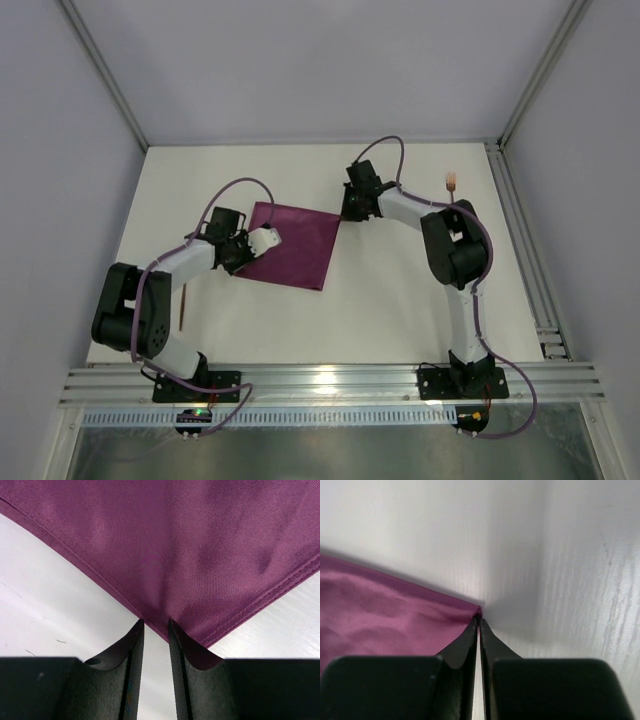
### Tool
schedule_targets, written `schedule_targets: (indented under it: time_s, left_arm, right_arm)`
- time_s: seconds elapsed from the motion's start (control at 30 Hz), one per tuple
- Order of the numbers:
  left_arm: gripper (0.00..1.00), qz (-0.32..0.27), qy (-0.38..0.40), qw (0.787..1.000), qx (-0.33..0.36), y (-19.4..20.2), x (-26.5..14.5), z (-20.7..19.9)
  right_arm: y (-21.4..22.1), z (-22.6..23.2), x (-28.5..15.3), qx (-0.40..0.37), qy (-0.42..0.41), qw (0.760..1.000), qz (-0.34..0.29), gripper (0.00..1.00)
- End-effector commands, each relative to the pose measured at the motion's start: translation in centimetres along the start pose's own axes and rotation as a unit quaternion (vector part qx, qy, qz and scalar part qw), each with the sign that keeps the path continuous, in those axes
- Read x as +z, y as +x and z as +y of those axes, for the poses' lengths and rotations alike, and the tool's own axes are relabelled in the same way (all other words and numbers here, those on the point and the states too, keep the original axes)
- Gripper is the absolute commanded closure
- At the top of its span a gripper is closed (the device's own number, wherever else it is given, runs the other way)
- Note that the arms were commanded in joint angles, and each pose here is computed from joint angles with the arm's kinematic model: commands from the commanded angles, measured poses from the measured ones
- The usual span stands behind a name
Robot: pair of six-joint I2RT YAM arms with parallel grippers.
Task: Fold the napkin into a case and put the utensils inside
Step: Smooth out the square-folded napkin at the center of the board.
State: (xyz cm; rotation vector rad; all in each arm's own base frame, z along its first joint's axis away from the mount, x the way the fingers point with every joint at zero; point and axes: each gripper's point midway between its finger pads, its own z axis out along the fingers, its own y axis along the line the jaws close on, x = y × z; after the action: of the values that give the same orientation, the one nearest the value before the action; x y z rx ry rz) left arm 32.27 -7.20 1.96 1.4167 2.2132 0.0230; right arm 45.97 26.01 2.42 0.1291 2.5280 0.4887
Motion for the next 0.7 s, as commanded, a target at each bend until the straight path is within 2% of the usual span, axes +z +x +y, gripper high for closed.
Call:
schedule_targets:
  time_s: [0.0,0.1,0.27,0.33,0.43,0.5,0.67]
  left_arm:
    - [0.71,0.026,0.045,0.999,-0.013,1.6,0.9,-2.3]
    - [0.71,0.023,0.044,0.999,-0.015,1.4,0.7,-2.3]
    - [0.69,0.011,0.042,0.999,-0.026,0.6,0.2,-2.0]
    - [0.68,0.01,0.04,0.999,-0.028,0.3,0.0,-1.8]
    - [0.68,0.008,0.035,0.999,-0.031,0.1,-0.3,-1.5]
    - [0.67,0.006,0.034,0.999,-0.031,0.0,-0.3,-1.4]
    - [0.68,0.012,0.039,0.998,-0.037,0.2,0.0,-1.6]
  right_arm:
    - [-4.7,0.4,-3.3,-0.03,0.025,0.997,-0.062,0.89]
    - [-5.5,0.9,-4.1,-0.049,0.023,0.996,-0.065,0.78]
    - [-4.9,2.4,-5.9,-0.075,0.024,0.994,-0.074,0.75]
    - [-2.4,4.9,-6.7,-0.098,-0.008,0.993,-0.068,0.77]
    - [1.2,10.0,-8.3,-0.113,-0.096,0.987,-0.055,0.89]
    - [4.8,10.4,-8.2,-0.11,-0.119,0.987,-0.024,0.96]
    - [11.8,10.7,-8.5,-0.065,-0.157,0.985,0.03,0.96]
